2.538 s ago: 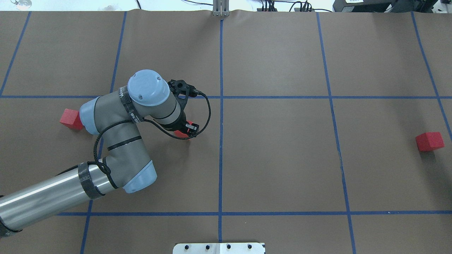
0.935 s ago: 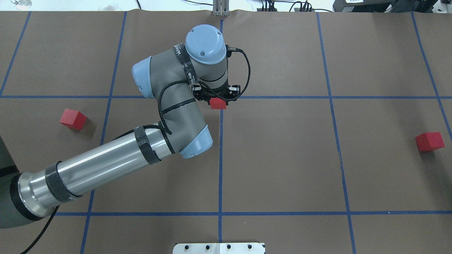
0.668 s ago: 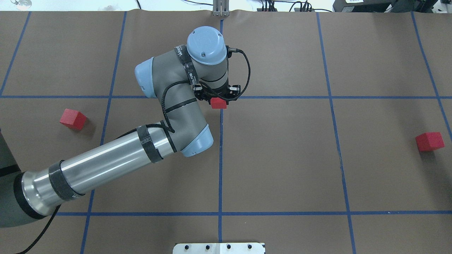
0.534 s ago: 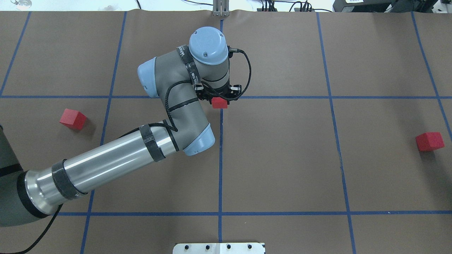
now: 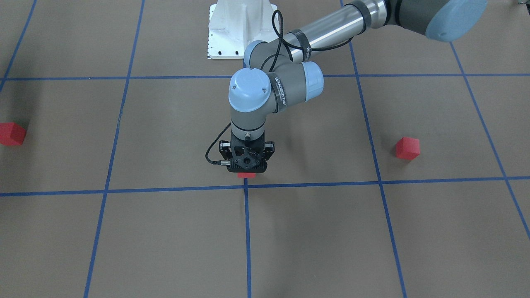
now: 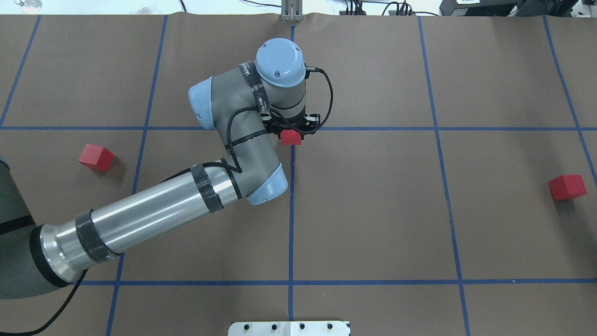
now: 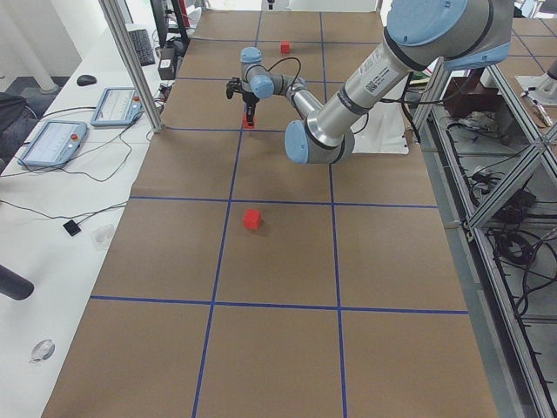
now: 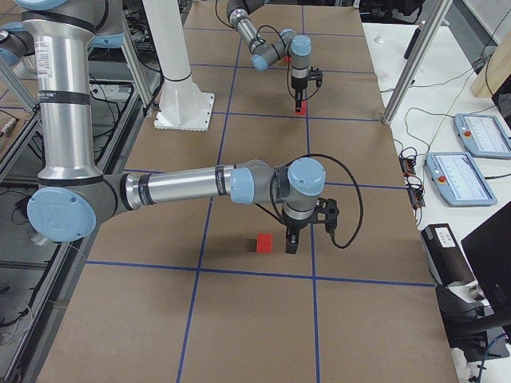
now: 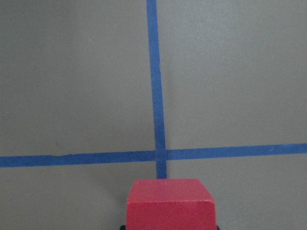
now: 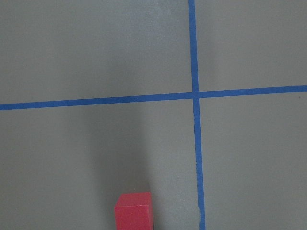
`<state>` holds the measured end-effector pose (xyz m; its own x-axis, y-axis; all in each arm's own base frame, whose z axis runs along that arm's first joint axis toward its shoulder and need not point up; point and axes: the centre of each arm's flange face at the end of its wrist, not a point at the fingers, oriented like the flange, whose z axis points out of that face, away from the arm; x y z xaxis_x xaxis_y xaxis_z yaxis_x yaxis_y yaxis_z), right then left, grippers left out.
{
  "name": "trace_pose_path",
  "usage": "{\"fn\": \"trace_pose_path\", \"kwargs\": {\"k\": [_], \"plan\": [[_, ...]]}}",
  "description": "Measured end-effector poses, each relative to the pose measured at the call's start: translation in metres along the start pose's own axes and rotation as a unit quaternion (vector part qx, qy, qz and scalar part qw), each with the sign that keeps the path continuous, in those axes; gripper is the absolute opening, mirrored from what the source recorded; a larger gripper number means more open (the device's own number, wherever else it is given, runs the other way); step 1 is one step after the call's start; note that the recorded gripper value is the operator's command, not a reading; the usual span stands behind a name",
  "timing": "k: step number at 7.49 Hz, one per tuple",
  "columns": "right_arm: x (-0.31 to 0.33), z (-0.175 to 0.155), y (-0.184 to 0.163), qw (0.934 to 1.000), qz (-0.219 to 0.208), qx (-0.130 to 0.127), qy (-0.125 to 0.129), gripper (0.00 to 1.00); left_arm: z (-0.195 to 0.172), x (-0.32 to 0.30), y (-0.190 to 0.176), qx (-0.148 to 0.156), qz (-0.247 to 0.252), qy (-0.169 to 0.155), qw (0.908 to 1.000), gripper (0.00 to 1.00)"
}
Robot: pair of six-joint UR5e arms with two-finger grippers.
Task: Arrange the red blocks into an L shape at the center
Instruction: 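Lower the cube, open the left gripper and lift away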
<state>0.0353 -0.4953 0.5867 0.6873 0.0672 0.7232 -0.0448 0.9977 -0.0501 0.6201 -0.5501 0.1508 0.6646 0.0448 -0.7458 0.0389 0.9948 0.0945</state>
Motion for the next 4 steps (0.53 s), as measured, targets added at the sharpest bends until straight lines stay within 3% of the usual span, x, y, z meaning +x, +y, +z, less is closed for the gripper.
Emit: {"fn": "trace_pose_path", "kwargs": {"k": [2,4], "plan": [[-0.001,-0.001,-0.002,1.0000,-0.001,0.001,0.000,0.99,0.006,0.003,0.007,-0.005,0.006,-0.001,1.0000,0.04],[-0.001,0.000,-0.004,1.0000,0.000,0.000,0.001,0.99,0.011,0.006,0.014,-0.010,0.011,-0.003,0.9999,0.86]]}}
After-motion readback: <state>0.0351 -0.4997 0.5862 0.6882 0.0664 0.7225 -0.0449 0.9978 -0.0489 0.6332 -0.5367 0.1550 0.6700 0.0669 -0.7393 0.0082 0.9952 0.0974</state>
